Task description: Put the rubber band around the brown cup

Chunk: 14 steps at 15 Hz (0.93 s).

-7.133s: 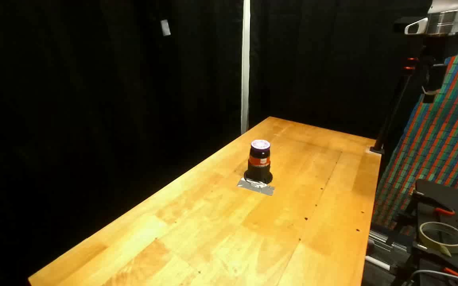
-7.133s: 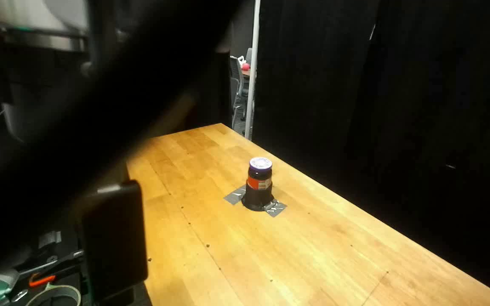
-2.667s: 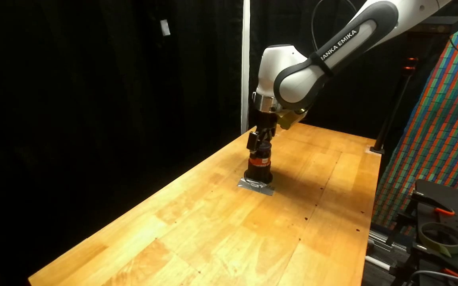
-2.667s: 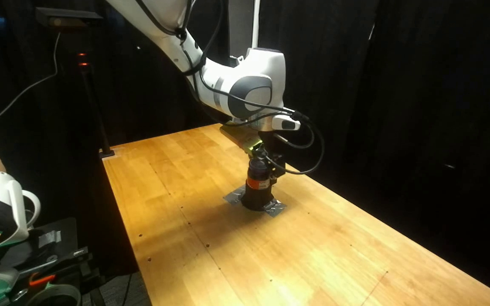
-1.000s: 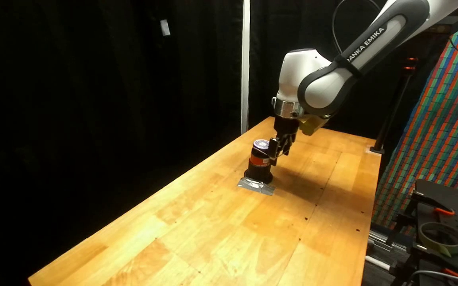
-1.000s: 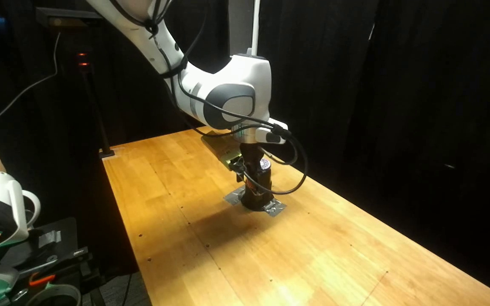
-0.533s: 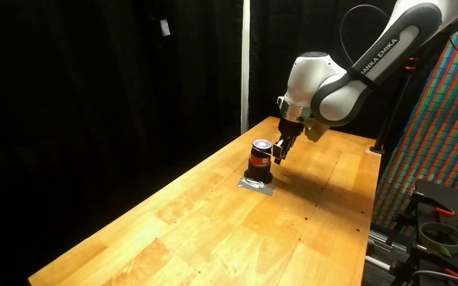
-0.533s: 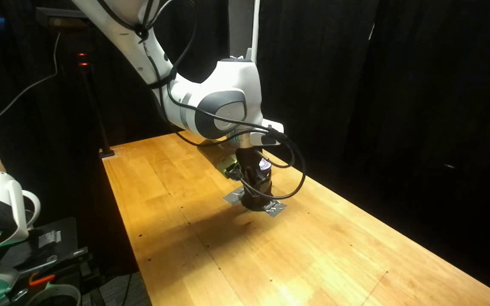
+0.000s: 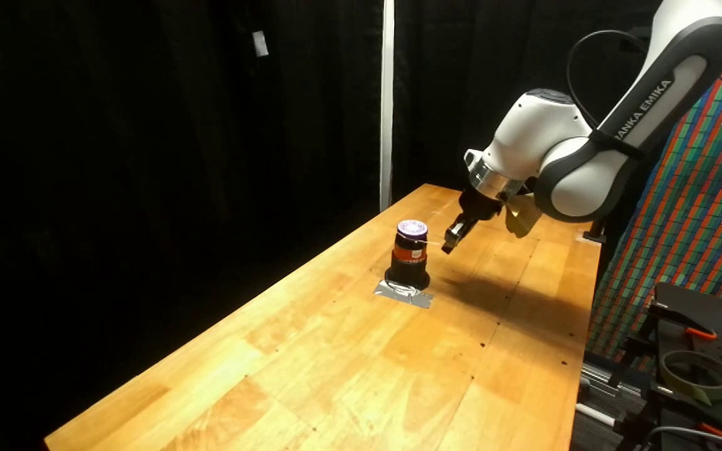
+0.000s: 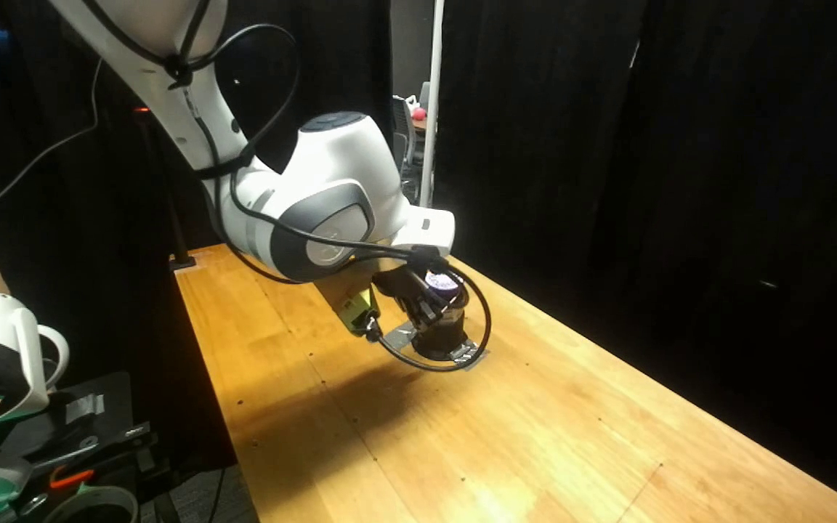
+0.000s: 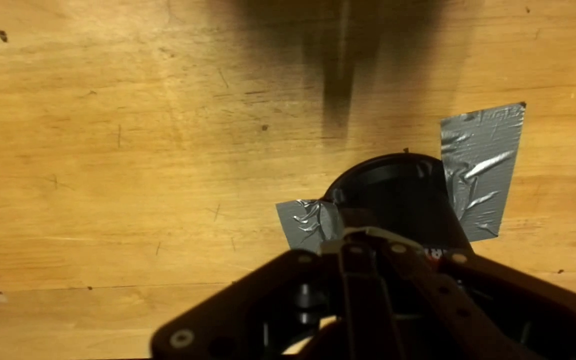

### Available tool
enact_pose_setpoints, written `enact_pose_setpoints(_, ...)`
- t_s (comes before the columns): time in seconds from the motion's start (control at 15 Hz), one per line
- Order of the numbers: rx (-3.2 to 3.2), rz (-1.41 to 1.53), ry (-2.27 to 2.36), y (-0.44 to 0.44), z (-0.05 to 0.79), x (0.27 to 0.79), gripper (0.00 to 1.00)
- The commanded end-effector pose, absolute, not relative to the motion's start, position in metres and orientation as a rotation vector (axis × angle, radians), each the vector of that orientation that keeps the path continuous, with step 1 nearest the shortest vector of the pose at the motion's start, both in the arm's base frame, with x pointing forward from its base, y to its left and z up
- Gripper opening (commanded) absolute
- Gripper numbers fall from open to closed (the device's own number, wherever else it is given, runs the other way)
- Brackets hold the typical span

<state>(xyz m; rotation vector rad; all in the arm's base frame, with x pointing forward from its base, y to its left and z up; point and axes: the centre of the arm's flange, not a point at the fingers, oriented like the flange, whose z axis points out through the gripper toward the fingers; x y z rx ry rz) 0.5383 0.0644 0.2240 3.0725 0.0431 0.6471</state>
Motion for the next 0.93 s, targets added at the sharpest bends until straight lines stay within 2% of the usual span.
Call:
enact_pose_setpoints(0.0, 3.056, 0.828, 0.047, 0.063, 0.227, 0.492, 0.04)
enact_pose_setpoints(0.4, 3.017, 1.192, 0.095, 0.066, 0.224, 0.455, 0.03)
enact_pose_setpoints(0.87, 3.034, 1.380, 0.153, 0.077, 0.218, 0.429, 0.02)
